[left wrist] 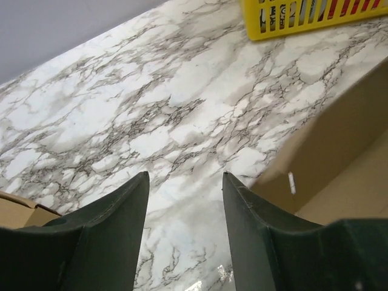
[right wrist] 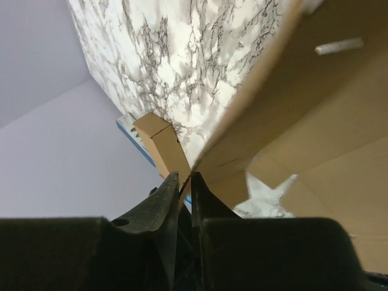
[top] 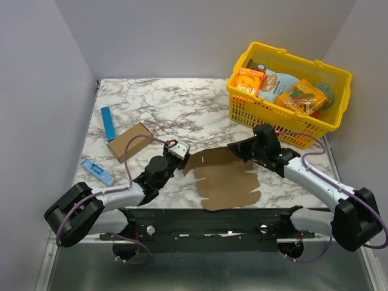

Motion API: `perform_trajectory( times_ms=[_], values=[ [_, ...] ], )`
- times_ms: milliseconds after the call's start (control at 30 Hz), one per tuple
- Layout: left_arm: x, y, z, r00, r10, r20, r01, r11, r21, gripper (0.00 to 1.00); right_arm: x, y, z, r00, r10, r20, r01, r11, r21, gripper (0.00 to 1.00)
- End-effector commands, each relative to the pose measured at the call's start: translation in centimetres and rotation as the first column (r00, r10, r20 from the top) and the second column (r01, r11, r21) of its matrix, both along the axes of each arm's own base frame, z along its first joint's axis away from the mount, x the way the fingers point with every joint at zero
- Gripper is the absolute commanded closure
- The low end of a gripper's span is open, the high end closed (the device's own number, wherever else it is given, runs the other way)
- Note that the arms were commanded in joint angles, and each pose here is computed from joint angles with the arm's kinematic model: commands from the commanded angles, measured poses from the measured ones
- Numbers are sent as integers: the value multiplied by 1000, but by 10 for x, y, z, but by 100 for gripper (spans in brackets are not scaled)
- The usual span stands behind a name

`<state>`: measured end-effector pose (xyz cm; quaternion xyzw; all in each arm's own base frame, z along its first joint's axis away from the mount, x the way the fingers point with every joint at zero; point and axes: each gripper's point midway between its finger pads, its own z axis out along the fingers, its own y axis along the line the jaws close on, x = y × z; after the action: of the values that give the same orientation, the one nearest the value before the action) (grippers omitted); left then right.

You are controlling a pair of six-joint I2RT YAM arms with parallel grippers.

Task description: Fold the paper box

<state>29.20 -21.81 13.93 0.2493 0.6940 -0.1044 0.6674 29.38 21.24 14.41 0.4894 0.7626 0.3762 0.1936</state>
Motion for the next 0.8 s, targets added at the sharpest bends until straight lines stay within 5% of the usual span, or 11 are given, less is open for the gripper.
perform_trajectory(
  times_ms=[0,167,400,767],
  values=[
    [-5,-4,10,1000,-24,4,24,999,-40,32,3,-4,-7,999,-30,-14,30,999,-27,85],
    [-14,-4,14,998,-47,-41,43,996,-77,23,2,-3,-9,1000,-22,-12,22,999,-29,99],
    [-30,-8,59,991,-93,-100,68,973,-223,11,9,3,-5,998,-25,49,26,1000,-7,99],
    [-46,-37,60,924,-205,-323,57,909,-412,13,50,-16,36,930,-203,307,209,978,14,99]
  ],
)
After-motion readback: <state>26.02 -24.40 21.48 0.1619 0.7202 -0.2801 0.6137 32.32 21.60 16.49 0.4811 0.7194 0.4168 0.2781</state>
